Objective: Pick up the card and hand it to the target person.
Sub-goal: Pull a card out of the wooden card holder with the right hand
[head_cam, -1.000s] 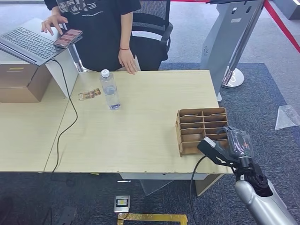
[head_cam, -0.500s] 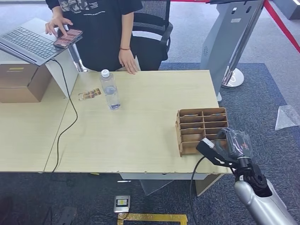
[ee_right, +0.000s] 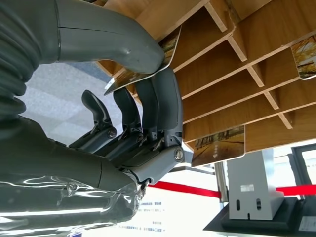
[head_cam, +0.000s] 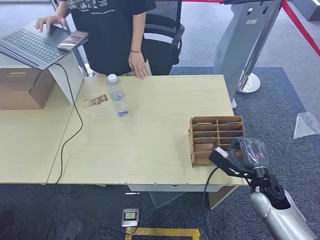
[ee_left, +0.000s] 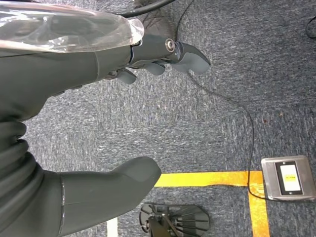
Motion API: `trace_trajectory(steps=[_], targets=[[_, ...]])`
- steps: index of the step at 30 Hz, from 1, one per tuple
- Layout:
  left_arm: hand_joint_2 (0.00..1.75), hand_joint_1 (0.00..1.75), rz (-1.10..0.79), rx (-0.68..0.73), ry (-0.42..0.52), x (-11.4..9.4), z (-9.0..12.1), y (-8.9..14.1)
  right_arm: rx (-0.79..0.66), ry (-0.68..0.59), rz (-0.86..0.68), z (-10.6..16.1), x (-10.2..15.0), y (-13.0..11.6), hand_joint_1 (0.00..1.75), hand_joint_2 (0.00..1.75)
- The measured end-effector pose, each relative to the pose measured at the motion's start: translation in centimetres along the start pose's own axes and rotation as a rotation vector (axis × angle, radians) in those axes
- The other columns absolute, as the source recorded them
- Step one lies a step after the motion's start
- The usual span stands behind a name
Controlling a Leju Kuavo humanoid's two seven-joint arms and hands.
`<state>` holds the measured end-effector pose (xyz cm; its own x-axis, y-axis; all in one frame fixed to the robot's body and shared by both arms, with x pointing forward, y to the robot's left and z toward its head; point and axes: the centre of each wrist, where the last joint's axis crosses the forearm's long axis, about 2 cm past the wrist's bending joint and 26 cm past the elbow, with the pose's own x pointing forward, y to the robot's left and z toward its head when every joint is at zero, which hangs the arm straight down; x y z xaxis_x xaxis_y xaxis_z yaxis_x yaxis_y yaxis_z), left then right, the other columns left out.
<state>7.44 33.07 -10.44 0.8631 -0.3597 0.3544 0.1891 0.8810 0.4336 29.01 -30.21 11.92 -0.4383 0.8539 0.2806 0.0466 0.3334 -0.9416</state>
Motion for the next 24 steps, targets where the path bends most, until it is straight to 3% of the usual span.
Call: trace_trajectory(steps=[10,15,24], targets=[[1.75,0.0,0.002,-0.001,-0.005,0.0,0.0,0.0,0.064,-0.017,-0.001,-0.1,-0.6,-0.8,1.56,1.75],[1.75,0.0,0.006,0.002,-0.003,-0.1,0.0,0.2,0.127,-0.059,-0.01,-0.5,-1.4,-2.7,1.71,1.75],[1.75,0.0,0.01,0.004,0.0,-0.2,-0.1,0.4,0.164,-0.137,0.004,-1.8,-2.4,-7.5,1.75,1.75]])
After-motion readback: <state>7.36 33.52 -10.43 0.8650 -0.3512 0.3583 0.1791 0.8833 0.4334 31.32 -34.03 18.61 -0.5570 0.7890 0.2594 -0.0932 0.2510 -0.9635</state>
